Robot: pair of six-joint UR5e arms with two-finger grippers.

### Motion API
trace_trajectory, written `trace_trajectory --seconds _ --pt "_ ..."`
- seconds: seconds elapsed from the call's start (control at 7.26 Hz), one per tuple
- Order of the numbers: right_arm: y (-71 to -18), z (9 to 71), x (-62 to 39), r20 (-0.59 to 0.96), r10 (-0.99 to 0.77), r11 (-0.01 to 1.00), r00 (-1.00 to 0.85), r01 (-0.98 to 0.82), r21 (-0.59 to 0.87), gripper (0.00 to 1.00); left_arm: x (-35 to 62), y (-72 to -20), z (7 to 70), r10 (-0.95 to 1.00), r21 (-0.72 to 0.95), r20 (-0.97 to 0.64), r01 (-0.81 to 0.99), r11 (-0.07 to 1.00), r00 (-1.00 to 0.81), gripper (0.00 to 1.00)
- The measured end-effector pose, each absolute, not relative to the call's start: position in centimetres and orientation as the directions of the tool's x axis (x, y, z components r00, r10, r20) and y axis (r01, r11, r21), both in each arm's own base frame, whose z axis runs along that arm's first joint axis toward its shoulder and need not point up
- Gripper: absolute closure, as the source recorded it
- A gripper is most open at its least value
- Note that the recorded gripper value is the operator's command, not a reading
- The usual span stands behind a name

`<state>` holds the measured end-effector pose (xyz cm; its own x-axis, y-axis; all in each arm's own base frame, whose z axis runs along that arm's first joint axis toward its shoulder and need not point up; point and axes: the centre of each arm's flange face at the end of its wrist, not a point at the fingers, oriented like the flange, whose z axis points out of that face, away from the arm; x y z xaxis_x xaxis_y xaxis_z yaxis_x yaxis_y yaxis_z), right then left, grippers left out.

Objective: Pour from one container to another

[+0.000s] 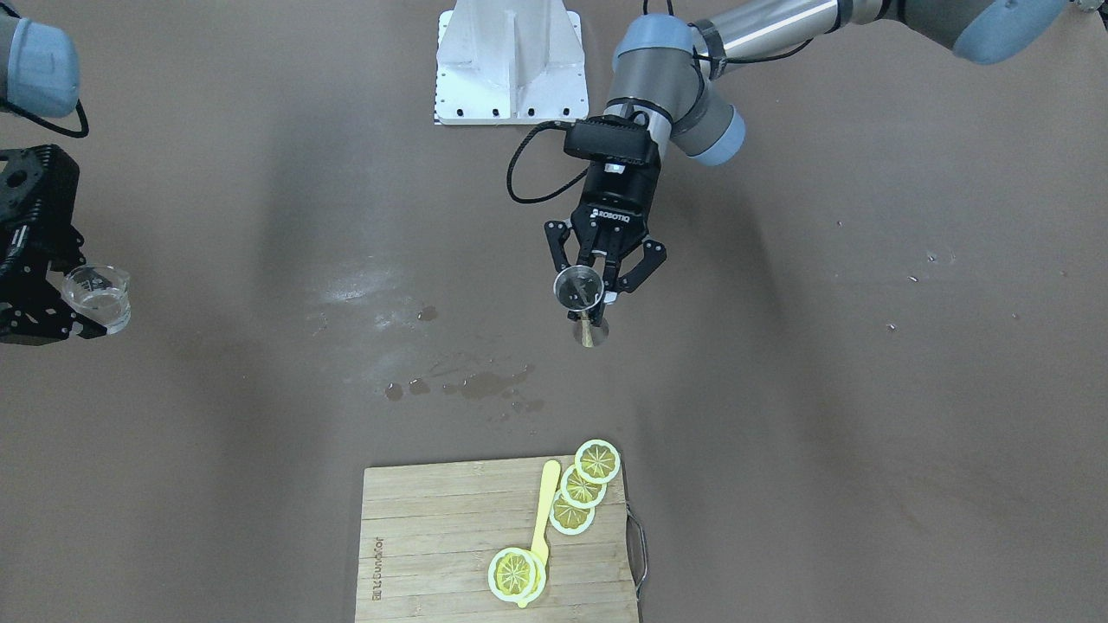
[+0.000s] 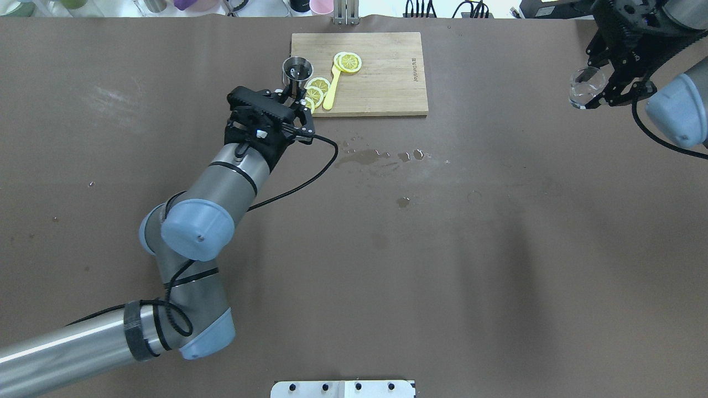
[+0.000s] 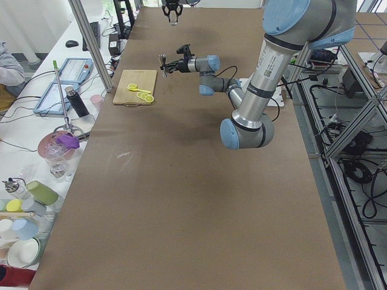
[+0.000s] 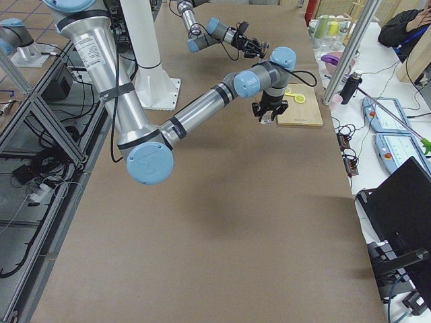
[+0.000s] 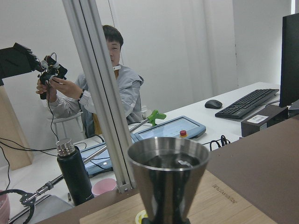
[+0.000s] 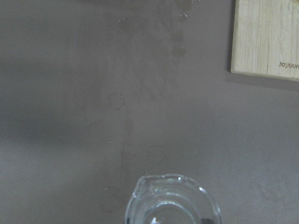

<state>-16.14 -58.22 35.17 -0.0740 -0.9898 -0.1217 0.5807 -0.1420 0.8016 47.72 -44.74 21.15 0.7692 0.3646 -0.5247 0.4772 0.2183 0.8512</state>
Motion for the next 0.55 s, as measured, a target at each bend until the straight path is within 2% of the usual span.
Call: trace_trajectory --seconds 0.28,0.55 --pt "-58.2 40.6 -14.2 -0.103 -0.992 -0.123 -0.068 0.515 0.848 1.00 42.1 -45.2 26.1 0.381 0.851 -0.526 0.474 0.228 0.761 1.00" --pt "-57.8 44.5 -13.5 -0.098 -0.992 -0.122 -0.075 0.474 0.872 1.00 36.8 -44.2 34.3 0.392 0.841 -0.540 0.495 0.219 0.745 1.00"
